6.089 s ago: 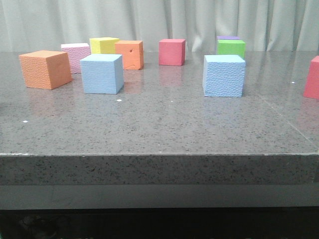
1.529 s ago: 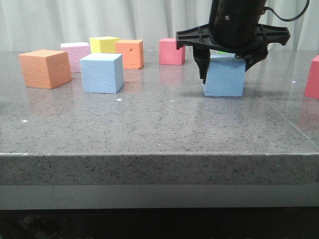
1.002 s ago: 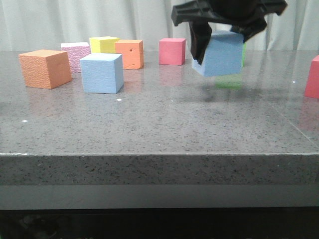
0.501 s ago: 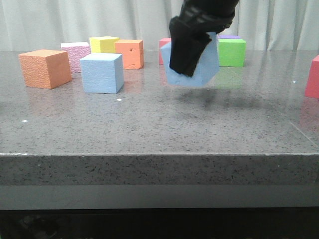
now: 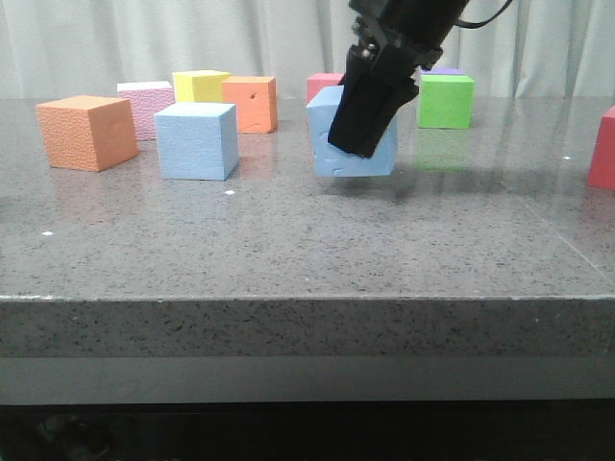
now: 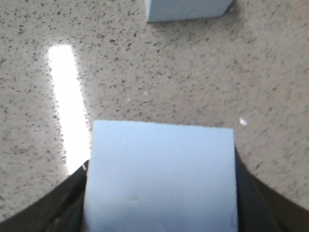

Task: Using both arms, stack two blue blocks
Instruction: 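Carry the light-blue cube toward the table center and set it down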

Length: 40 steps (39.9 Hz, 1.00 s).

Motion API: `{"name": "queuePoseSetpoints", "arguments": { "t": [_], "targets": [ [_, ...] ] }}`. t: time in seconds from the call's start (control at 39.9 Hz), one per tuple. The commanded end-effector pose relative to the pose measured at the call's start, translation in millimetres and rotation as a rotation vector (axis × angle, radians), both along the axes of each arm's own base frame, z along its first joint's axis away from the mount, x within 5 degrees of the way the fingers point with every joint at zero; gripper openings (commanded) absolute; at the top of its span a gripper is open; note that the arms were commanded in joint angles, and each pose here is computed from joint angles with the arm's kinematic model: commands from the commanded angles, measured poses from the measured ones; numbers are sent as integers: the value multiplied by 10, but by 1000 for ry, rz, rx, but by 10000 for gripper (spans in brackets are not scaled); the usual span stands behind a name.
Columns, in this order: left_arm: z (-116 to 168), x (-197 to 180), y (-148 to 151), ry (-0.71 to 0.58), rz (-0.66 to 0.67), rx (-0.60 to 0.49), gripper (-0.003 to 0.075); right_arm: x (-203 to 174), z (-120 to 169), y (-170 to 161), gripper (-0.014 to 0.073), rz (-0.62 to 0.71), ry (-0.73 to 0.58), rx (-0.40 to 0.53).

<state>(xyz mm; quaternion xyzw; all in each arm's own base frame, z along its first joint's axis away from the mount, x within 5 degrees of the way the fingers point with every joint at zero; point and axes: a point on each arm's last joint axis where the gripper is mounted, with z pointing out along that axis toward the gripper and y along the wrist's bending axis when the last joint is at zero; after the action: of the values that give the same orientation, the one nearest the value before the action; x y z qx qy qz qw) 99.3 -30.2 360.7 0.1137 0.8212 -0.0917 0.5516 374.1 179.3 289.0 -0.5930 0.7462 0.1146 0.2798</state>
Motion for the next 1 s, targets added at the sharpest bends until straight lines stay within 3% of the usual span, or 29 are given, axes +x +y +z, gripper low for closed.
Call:
{"name": "queuePoseSetpoints", "arguments": {
  "t": [0.0,0.28,0.5,0.88,0.98],
  "targets": [
    [150,27,-12,-96,-2,-33,491,-6,278,18,349,46,-115,84],
    [150,27,-12,-96,-2,-33,491,-7,279,12,352,126,-166,57],
    [150,27,-12,-96,-2,-33,491,-155,265,38,353,199,-26,87],
    [150,27,-12,-96,-2,-33,491,-135,159,107,354,140,-3,146],
    [150,27,-12,-96,-2,-33,491,-126,149,143,414,152,-28,143]
  ]
}}
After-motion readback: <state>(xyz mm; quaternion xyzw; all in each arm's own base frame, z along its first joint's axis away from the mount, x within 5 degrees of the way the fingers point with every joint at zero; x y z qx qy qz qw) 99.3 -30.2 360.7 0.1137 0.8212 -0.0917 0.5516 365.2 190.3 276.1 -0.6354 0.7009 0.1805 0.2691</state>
